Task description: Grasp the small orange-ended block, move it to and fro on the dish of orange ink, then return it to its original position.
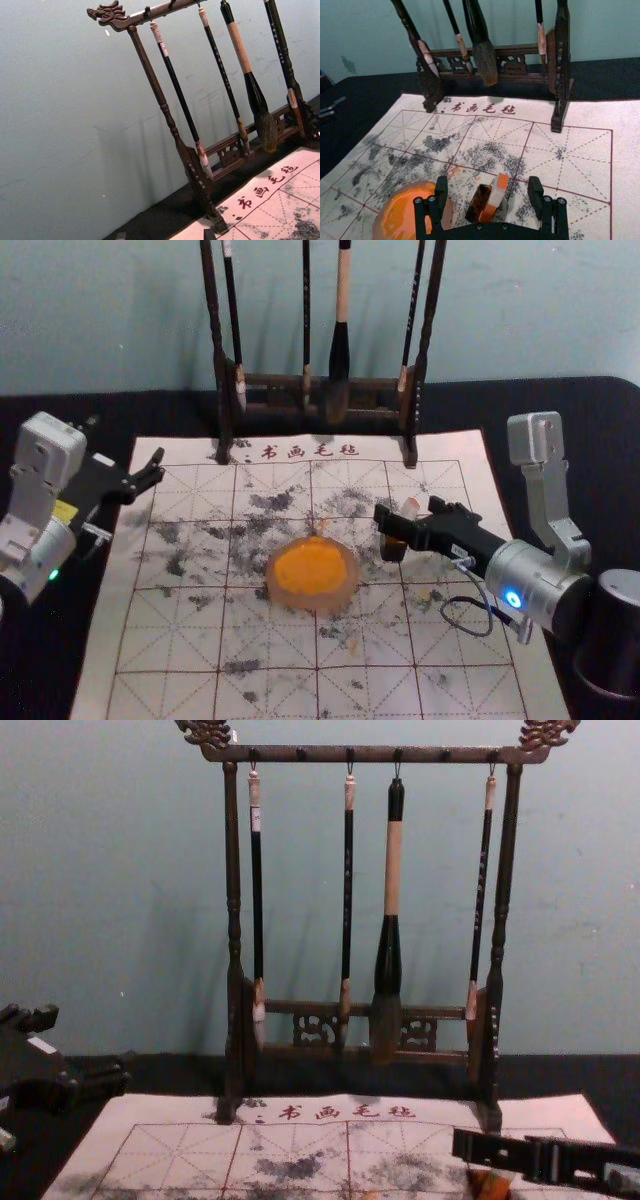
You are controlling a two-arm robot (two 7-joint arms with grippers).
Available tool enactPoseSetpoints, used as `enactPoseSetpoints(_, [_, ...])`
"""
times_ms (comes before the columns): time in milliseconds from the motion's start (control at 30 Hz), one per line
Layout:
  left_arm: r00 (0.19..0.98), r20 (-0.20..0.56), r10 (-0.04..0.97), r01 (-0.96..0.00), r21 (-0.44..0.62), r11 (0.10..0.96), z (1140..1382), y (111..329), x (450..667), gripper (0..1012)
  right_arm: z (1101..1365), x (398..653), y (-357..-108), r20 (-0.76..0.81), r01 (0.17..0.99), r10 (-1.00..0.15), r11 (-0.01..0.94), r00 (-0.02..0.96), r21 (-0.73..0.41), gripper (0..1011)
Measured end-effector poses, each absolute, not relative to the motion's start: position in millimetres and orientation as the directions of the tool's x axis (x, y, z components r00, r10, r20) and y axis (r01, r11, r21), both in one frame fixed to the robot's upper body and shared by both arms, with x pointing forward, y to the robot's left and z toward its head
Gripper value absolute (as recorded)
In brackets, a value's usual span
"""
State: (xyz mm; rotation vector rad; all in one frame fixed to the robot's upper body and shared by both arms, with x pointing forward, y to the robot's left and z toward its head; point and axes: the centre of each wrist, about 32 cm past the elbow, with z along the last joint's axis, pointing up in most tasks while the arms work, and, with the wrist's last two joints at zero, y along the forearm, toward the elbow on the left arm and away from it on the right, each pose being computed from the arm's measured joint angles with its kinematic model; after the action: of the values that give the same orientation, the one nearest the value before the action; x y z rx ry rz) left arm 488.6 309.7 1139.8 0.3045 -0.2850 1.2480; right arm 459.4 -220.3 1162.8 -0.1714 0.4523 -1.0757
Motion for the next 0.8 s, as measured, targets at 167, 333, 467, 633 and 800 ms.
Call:
enactPoseSetpoints(167, [0.292, 0.374, 0.88, -0.955, 0.07, 0.287, 1139.8, 309.7, 488.6, 1001, 1162.8, 464.8, -213.8, -0.269, 0.815, -0.888, 0.451, 0.372, -0.363, 1000])
enactPoseSetpoints(333, [0.292, 0.374, 0.88, -0.955, 0.07, 0.287, 1139.8, 309.7, 488.6, 1001, 1161.8, 466.9, -211.1, -0.258, 0.818, -0.895, 0.439, 0.363, -0.372, 1002])
enactPoseSetpoints(467, [0.292, 0.374, 0.88, -0.955, 0.07, 0.287, 1139.8, 309.7, 488.6, 1001, 1160.7, 467.8, -210.2, -0.249, 0.818, -0.898, 0.434, 0.362, -0.377, 1002])
enactPoseSetpoints(633, [0.292, 0.374, 0.88, -0.955, 0.07, 0.287, 1139.8, 309.7, 488.6, 1001, 1159.7, 468.8, -208.2, -0.24, 0.818, -0.9, 0.432, 0.364, -0.379, 1002])
enactPoseSetpoints(800, [0.292, 0.374, 0.88, -0.955, 0.07, 0.287, 1139.8, 309.7, 488.6, 1001, 1158.8, 469.5, -206.2, -0.232, 0.819, -0.901, 0.432, 0.368, -0.377, 1002])
